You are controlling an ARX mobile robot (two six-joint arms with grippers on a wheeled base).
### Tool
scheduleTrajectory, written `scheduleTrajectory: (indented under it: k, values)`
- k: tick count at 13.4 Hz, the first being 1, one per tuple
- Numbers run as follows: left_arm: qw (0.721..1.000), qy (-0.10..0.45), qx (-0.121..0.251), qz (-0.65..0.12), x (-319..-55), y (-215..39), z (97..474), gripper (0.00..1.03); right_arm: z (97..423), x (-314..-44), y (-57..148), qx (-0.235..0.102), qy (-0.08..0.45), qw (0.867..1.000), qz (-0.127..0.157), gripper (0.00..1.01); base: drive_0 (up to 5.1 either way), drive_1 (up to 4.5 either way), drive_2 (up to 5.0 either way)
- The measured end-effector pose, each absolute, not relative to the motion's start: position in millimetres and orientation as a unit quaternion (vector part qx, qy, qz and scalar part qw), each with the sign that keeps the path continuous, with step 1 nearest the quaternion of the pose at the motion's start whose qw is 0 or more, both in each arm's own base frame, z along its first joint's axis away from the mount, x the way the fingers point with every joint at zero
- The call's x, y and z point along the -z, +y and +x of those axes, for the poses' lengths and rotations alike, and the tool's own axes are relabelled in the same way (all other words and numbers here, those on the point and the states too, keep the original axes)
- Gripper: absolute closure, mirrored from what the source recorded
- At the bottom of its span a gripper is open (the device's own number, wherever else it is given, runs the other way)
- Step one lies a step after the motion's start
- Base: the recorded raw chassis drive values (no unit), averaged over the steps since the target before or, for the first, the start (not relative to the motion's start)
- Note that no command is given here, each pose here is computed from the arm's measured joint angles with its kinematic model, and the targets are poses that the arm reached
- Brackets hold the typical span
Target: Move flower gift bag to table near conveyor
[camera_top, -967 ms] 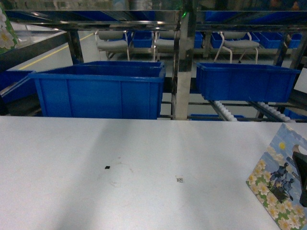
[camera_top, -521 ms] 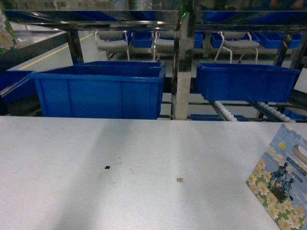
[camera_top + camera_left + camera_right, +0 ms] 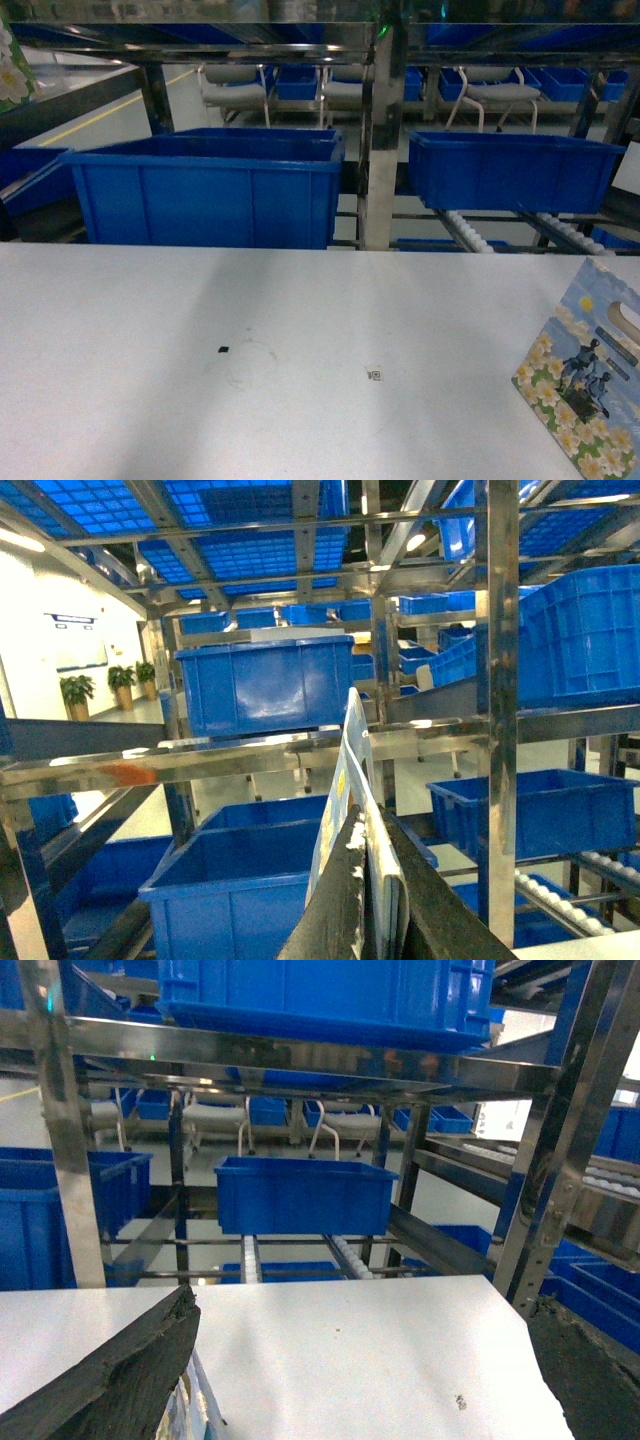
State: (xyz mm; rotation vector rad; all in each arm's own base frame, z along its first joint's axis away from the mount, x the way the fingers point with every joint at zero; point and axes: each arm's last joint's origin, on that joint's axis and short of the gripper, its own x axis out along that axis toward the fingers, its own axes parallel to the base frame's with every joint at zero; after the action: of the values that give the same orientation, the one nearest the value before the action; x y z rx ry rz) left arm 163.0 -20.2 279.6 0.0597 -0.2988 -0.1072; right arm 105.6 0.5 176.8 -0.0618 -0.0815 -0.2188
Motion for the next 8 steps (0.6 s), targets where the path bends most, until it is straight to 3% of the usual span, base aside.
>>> scheduleTrajectory:
  k: [5,8]
  values:
    - [0.986,-0.160,0.049,0.024,-281,-24,165,1.01,101,-176,0,0.110,-0.041,0.993,-0.031,0.03,0.0,0.00,0.0]
    - [0.988,-0.145,0.053,0.011,-268,-62,178,1.01,101,-176,0,0.110,-0.041,0.993,-0.031,0.03,0.0,0.00,0.0]
